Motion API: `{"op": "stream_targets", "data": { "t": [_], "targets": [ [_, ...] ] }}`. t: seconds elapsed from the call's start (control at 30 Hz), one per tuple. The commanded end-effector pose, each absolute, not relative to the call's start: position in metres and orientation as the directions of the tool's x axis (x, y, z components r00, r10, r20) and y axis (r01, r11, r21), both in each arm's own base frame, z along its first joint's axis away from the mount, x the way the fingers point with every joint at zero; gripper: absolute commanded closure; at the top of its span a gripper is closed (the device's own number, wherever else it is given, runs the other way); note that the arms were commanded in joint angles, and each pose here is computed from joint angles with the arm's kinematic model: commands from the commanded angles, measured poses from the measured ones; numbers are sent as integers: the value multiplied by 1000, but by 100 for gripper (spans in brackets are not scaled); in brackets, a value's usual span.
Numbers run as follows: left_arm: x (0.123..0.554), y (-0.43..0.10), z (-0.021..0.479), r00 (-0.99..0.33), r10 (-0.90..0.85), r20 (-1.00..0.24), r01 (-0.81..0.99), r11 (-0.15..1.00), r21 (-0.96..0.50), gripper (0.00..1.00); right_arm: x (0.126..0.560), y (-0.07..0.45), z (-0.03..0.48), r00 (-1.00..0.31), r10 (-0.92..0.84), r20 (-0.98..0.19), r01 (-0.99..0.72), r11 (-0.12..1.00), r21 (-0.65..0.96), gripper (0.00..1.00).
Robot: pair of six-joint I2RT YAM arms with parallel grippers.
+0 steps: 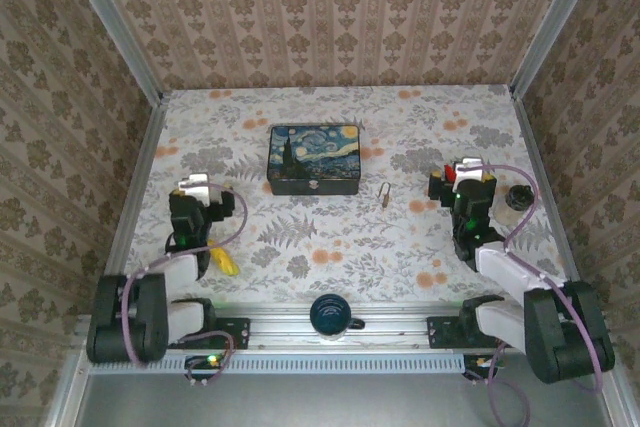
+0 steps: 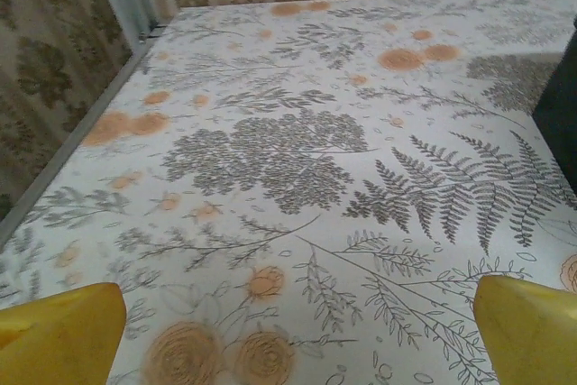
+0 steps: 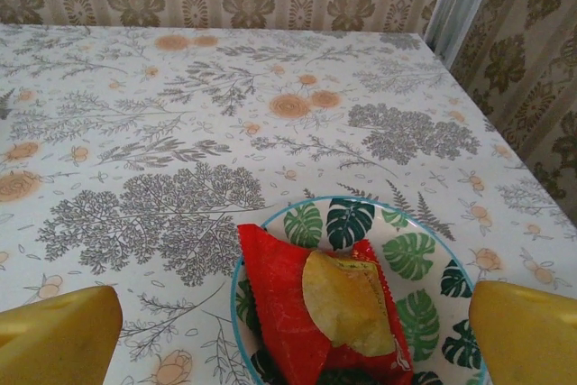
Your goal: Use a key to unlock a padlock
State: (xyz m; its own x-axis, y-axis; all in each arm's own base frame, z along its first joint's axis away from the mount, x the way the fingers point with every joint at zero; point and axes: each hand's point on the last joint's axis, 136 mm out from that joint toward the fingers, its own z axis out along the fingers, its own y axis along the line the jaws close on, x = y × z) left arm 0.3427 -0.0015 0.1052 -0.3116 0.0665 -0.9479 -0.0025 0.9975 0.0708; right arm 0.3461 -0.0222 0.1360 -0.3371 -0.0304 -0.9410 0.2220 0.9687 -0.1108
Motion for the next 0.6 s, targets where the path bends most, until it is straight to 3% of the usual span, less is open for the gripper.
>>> {"op": "stream_targets", "data": {
  "t": [0.0, 0.2, 0.33, 0.4, 0.57],
  "targets": [
    [358, -14, 134, -130, 117, -985, 76, 991, 107, 0, 360, -16, 150, -231, -20, -973, 174, 983, -62, 0],
    [377, -13, 109, -162, 90, -983, 126, 990, 70, 0, 378, -9, 131, -219, 13, -976, 116, 993, -13, 0],
    [394, -9, 100, -276, 49, -960, 164, 986, 3, 0, 393, -4, 104, -272, 4, -962, 81, 996, -19, 0],
    [399, -14, 98, -304, 96, -948, 141, 988, 54, 0, 398, -7, 97, -351, 21, -936, 88, 996, -11, 0],
    [400, -12, 97, -307, 99, -947, 123, 990, 64, 0, 399, -10, 97, -350, 38, -936, 86, 996, 8, 0]
  ]
}}
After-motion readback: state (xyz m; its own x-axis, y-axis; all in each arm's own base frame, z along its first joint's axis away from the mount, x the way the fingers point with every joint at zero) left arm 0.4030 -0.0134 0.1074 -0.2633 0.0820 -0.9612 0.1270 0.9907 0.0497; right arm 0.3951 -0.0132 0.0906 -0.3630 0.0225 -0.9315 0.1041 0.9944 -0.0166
